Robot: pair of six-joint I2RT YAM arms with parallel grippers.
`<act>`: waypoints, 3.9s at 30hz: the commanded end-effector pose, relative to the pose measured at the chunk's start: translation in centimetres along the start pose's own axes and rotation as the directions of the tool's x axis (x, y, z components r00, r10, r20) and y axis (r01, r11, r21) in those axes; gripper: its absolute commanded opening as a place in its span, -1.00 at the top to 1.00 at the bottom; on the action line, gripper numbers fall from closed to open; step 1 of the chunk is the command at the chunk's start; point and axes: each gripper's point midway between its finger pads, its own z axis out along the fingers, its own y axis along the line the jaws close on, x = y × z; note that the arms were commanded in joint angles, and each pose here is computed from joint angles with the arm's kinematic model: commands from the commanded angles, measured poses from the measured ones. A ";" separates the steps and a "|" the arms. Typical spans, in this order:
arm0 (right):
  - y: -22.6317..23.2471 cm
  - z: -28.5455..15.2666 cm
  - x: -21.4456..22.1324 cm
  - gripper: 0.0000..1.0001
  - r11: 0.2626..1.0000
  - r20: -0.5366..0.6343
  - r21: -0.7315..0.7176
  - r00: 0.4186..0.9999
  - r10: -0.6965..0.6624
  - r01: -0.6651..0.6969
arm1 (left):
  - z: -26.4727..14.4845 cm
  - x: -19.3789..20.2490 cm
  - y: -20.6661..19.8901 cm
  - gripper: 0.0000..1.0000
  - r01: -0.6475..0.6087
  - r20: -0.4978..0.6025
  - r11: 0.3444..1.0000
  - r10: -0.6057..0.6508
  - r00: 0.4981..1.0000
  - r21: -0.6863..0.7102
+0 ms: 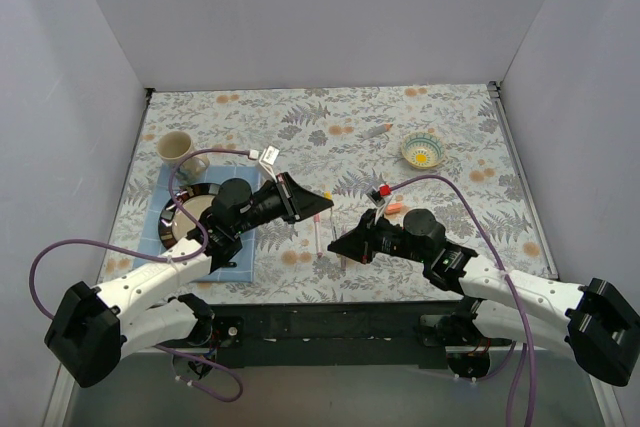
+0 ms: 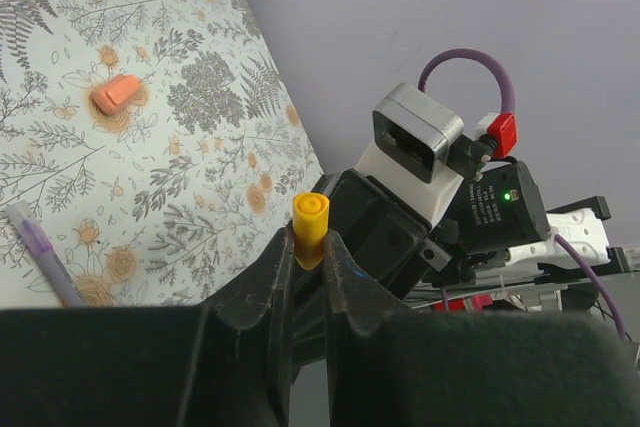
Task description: Insert the pens into the pen caps
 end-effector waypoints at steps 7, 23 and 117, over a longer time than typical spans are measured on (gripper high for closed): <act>2.1 0.3 -2.7 0.97 0.998 0.073 -0.060 0.997 -0.019 0.024 | 0.0 0.5 0.5 1.00 -0.033 -0.010 0.999 0.034 0.999 0.001; 2.1 0.4 -2.1 0.97 0.998 0.048 -0.070 0.999 0.006 -0.003 | 0.9 -0.6 1.0 1.00 -0.069 0.017 0.997 0.069 0.997 -0.043; 2.8 0.2 -7.2 0.97 0.985 0.137 0.022 0.975 -0.175 0.174 | -0.7 2.5 -2.3 -0.45 -0.168 -0.116 0.984 0.174 0.978 0.062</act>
